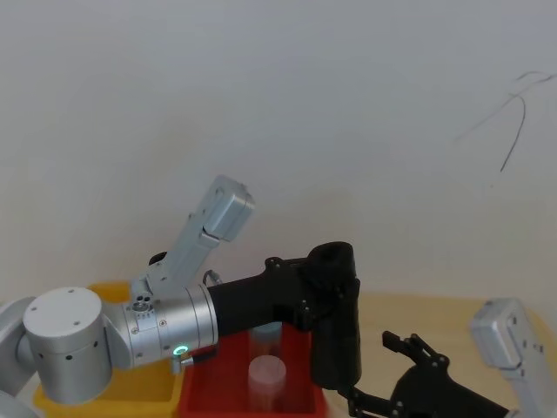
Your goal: Pick up the garbage bag with the one hand and transfer it to the other hand.
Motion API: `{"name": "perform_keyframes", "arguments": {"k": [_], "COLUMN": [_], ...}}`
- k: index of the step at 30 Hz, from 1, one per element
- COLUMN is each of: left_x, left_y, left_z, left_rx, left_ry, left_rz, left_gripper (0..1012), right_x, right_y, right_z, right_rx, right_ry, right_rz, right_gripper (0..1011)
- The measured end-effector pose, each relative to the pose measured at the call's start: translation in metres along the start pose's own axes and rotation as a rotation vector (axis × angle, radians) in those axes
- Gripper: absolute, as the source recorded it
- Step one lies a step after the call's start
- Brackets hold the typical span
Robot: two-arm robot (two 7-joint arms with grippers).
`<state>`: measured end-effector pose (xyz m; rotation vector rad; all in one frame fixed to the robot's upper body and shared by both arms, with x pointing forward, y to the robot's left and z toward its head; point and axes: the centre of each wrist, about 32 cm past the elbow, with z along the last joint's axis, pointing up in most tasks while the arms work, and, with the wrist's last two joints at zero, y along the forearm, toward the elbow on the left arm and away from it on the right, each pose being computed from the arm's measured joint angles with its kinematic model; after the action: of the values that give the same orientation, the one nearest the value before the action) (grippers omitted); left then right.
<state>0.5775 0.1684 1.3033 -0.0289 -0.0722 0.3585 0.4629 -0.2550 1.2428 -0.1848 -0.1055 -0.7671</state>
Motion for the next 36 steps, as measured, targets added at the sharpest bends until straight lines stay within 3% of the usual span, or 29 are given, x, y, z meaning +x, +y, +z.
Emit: {"name": "perform_keyframes", "arguments": {"k": [36], "left_x": [-0.0001], "left_y": [0.0000], "left_z": [0.0000], "left_rx": [0.000], "left_ry": [0.000], "left_rz": [0.000], "left_gripper": [394], "right_x": [0.009], "right_y": [0.057], "right_z": [0.014], "right_rx": [0.046], "right_ry": [-0.005], "right_rz": [0.072], "right_gripper": [1001]}}
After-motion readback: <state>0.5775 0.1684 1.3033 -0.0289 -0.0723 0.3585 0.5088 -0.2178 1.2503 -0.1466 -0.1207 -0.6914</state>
